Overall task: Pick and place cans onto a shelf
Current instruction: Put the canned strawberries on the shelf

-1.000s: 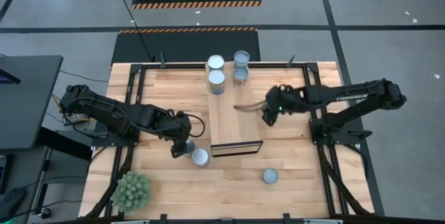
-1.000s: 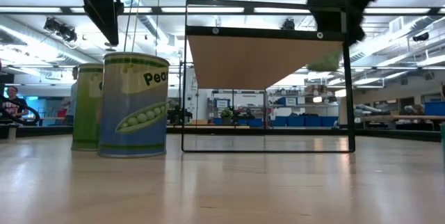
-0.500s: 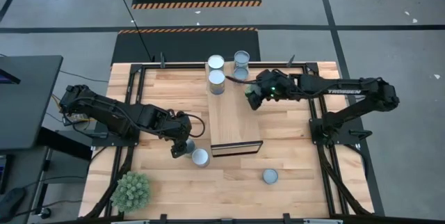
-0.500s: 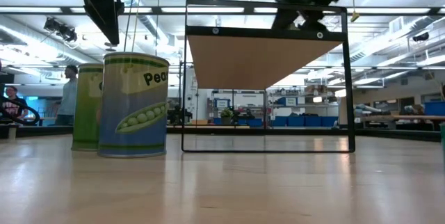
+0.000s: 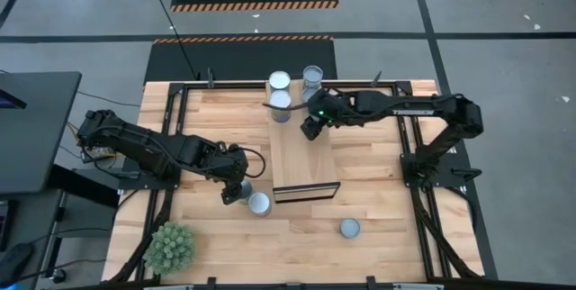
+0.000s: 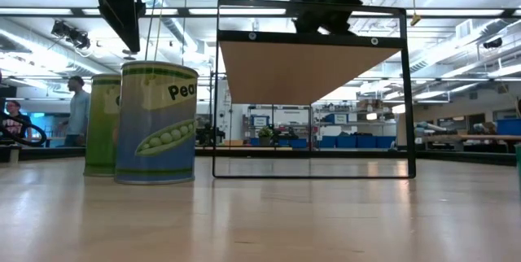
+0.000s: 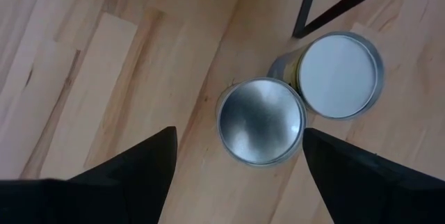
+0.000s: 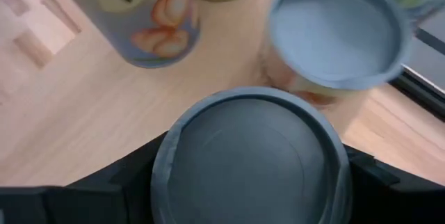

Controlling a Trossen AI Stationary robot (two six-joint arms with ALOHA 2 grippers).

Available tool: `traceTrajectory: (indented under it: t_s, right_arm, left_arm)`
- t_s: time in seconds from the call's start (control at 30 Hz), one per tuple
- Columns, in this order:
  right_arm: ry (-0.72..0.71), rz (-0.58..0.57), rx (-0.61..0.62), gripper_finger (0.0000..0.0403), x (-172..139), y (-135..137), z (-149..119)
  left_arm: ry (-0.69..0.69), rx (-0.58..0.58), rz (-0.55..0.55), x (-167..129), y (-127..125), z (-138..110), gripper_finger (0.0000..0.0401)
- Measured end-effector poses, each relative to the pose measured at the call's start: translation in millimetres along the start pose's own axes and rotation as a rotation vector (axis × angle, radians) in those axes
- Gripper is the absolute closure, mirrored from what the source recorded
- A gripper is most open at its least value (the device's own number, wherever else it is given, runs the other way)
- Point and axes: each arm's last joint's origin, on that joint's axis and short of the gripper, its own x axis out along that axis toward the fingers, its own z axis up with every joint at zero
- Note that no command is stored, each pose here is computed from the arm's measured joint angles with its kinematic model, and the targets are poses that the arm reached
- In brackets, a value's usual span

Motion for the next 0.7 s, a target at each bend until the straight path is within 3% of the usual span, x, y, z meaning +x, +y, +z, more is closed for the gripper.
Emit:
traceTrajectory:
  t_s: [0.27,0.7]
  right_arm:
    - [0.036,-0.012,0.003,0.0092,15.8,7.0,-0.5]
    - [0.008,0.013,0.025,0.0017,10.4,5.9,2.8]
  left_arm:
    - [0.004,-0.001,-0.006,0.0,-0.2,0.0,0.0086]
    - [0.007,0.000,-0.009,0.0,-0.3,-0.2,0.0086]
